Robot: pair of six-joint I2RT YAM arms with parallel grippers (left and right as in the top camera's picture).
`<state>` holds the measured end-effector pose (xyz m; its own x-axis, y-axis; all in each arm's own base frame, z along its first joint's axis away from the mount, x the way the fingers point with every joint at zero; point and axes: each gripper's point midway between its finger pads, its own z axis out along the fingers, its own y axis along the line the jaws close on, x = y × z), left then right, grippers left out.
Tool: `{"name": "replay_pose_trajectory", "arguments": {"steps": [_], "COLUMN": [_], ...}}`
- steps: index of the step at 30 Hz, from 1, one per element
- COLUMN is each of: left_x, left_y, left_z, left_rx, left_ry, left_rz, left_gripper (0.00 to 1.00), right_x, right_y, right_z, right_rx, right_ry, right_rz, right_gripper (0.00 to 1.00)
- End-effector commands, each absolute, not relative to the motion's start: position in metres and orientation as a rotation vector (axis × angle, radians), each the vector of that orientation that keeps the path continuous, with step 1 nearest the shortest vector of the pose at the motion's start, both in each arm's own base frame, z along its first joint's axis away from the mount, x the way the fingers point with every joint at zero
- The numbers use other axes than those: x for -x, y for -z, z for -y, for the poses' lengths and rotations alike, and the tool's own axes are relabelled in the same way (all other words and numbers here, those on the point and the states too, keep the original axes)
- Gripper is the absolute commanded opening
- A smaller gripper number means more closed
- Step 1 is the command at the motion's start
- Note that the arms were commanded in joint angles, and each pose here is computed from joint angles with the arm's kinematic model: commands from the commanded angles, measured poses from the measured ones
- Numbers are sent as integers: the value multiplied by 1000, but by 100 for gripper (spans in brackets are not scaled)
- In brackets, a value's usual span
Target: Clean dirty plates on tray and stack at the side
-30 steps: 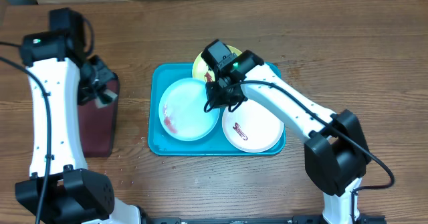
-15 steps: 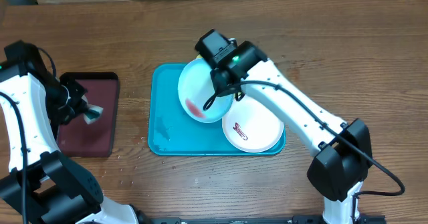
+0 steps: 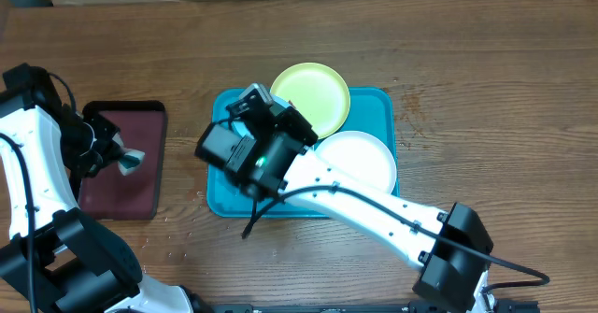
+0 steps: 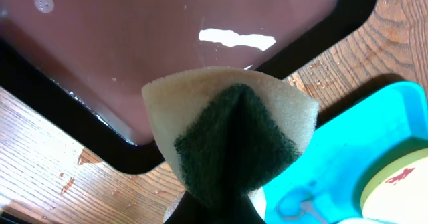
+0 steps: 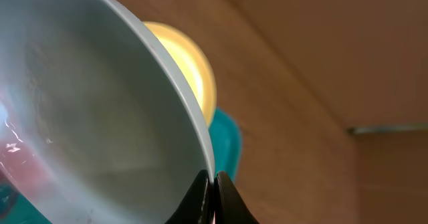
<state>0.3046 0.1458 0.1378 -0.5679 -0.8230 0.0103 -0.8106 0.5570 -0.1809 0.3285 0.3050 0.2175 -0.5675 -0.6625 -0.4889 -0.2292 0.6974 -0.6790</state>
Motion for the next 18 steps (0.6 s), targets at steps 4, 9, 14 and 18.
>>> {"name": "replay_pose_trajectory", "arguments": {"steps": [4, 9, 14, 18], "left_x": [-303, -303, -303, -303], "left_y": [-138, -138, -138, -138], "left_z": [-145, -145, -145, -145], "left_rx": [1410, 1410, 1410, 1410], "left_ry": [275, 276, 276, 276], "left_rz": [-2710, -2709, -2709, -2709], "left_gripper": [4, 4, 4, 4], "right_x": [-318, -312, -312, -313], "right_y": [-279, -284, -284, -286], "right_z": [-310, -315, -314, -313], "right_rx": [607, 610, 610, 601], "right_ry": [820, 829, 831, 840], "right_rz": [-1903, -1868, -1868, -1857], "right_gripper": [4, 4, 4, 4]}}
